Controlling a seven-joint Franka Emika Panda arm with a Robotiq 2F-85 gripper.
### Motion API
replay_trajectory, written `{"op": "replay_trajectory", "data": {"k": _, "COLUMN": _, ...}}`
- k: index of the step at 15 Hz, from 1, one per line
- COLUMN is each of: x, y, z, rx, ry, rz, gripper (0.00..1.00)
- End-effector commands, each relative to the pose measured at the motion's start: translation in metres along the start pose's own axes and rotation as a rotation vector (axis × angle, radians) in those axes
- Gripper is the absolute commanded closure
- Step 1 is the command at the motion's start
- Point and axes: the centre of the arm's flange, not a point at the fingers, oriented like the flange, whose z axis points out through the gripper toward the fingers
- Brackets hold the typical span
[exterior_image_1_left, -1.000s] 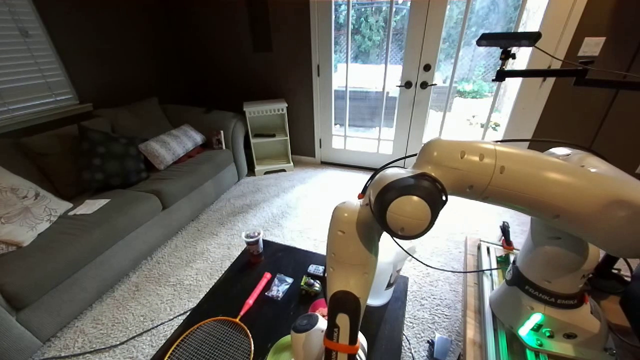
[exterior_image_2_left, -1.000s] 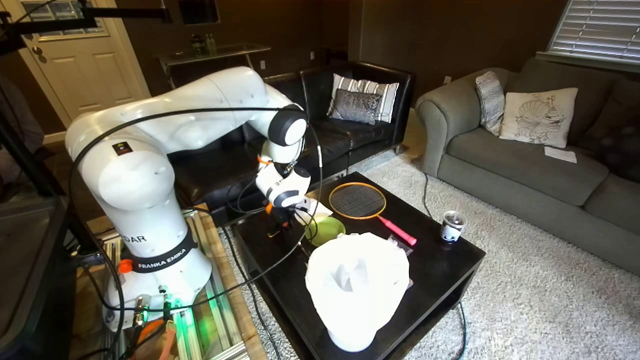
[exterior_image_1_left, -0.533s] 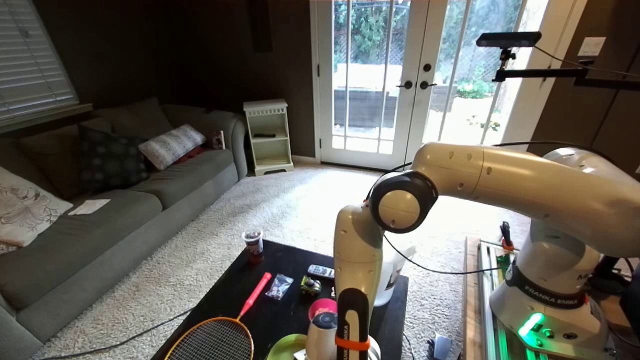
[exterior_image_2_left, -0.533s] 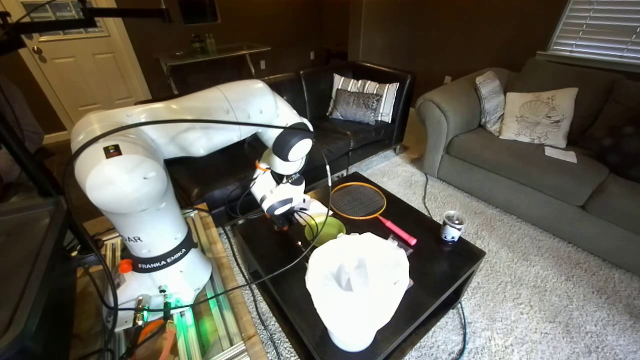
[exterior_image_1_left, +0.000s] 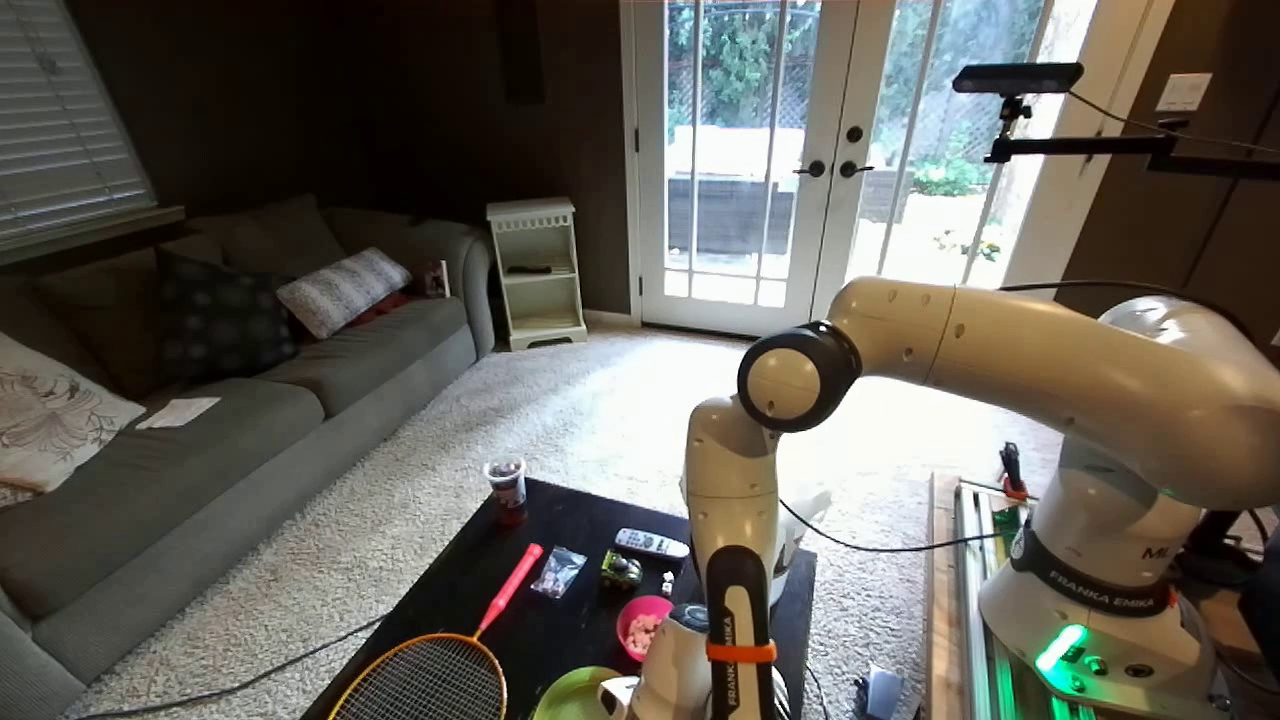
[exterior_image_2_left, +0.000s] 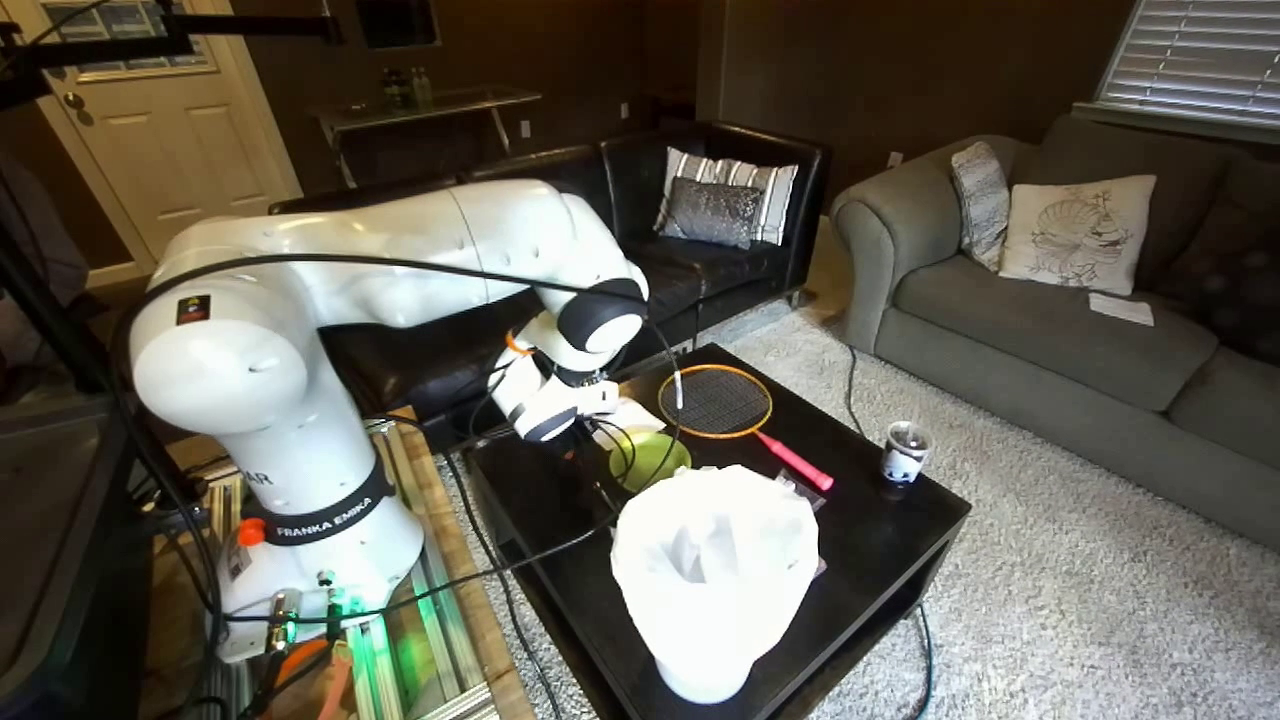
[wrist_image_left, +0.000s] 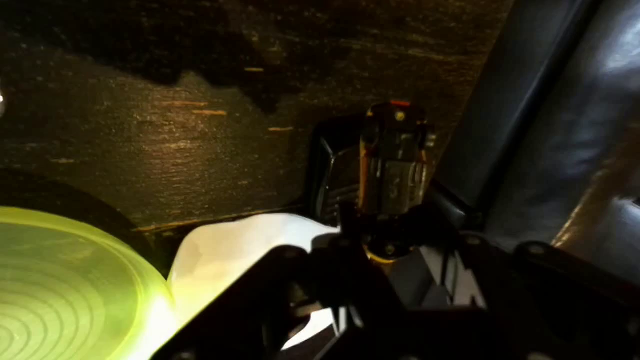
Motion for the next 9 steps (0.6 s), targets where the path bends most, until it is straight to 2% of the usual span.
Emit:
{"op": "replay_trajectory", "data": {"k": 1, "x": -0.015, "y": 0.011, "z": 0.005, "rx": 0.070, "ry": 0.035, "rz": 0.010, "gripper": 0.91}}
{"op": "replay_trajectory", "data": {"k": 3, "x": -0.017, "y": 0.010, "z": 0.008, "rx": 0.075, "ry": 0.009, "rz": 0.025, "gripper": 0.91}}
{"op": "replay_trajectory", "data": {"k": 9, "x": -0.026, "y": 0.002, "z": 0.036, "rx": 0.042, "ry": -0.177, "rz": 0.156, "gripper": 0.91}}
